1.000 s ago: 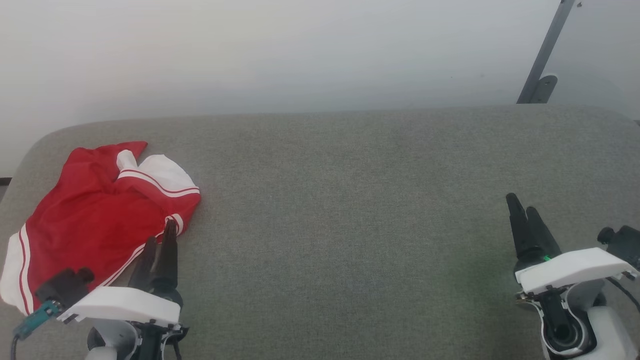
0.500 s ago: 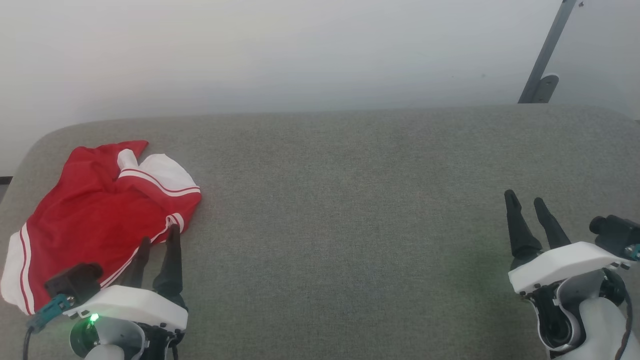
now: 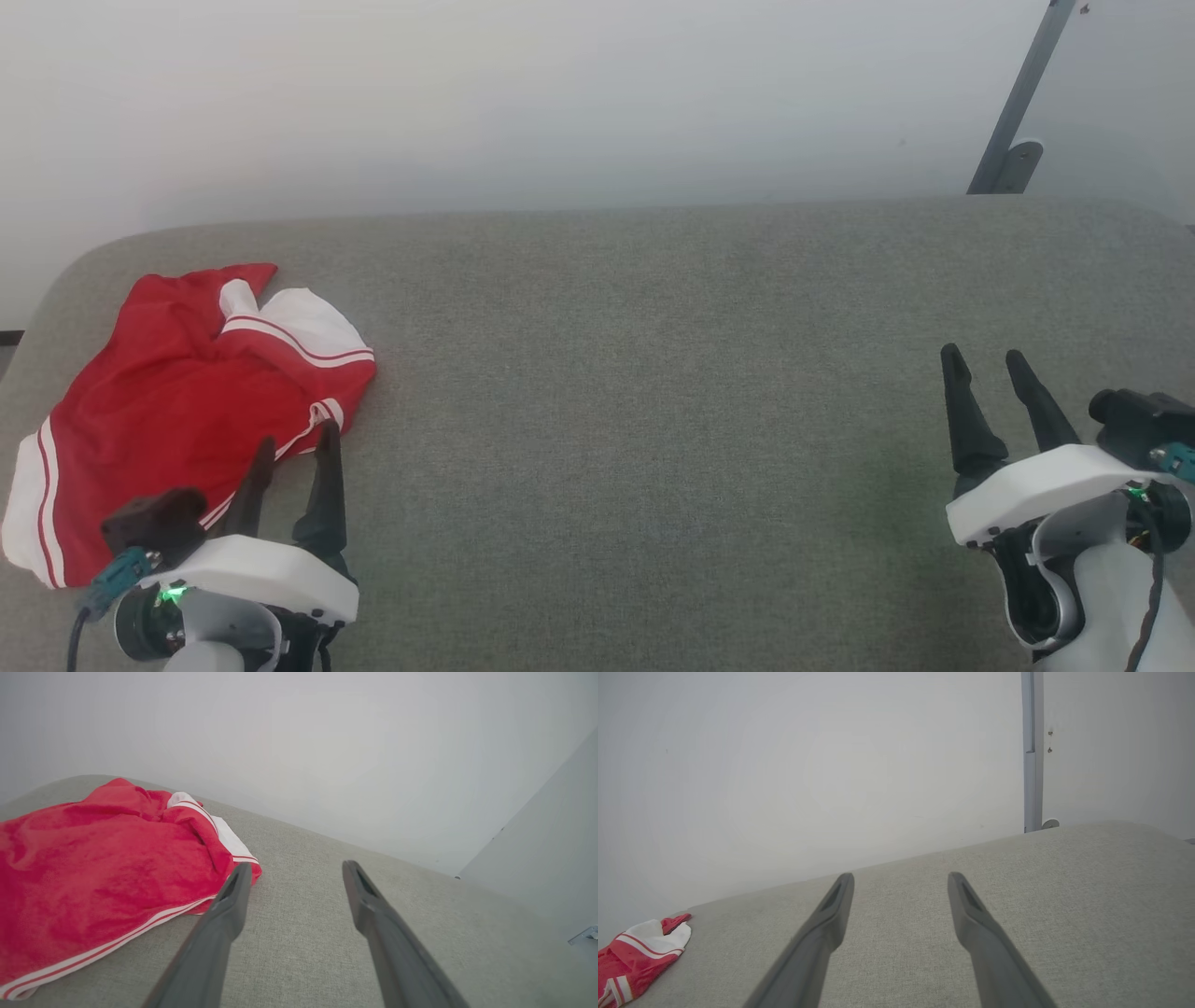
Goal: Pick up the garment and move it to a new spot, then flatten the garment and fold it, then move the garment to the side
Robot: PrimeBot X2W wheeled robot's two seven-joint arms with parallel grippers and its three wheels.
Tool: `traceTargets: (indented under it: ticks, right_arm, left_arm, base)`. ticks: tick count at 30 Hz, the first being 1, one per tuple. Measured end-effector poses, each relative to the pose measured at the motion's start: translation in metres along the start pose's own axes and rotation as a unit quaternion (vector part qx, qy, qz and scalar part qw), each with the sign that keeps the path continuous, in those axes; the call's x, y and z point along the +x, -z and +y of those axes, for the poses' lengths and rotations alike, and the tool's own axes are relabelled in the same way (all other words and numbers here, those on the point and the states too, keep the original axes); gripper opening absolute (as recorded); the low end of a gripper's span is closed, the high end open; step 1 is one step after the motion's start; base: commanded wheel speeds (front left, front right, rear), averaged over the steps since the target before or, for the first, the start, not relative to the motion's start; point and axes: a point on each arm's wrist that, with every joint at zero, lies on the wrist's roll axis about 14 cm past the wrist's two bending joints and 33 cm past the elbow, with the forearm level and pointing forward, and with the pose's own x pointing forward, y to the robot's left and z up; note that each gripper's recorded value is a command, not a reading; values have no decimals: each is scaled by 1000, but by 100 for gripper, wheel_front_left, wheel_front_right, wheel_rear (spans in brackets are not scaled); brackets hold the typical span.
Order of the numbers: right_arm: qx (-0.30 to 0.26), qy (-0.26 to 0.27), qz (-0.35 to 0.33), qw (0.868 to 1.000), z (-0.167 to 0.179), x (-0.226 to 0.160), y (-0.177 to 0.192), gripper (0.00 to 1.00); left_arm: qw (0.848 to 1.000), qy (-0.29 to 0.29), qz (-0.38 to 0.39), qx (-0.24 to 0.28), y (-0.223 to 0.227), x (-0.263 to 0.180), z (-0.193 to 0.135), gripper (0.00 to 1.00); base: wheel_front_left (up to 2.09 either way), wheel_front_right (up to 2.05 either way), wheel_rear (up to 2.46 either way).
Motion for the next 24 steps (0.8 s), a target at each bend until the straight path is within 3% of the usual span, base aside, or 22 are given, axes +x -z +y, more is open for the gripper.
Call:
traceTargets:
  ticks: [24]
  right_arm:
    - [-88,-15,-22,996,3,3,-10,100]
  left_arm:
    - [995,15,-15,95,0,-4,1,100]
  base:
    - [0,0,0]
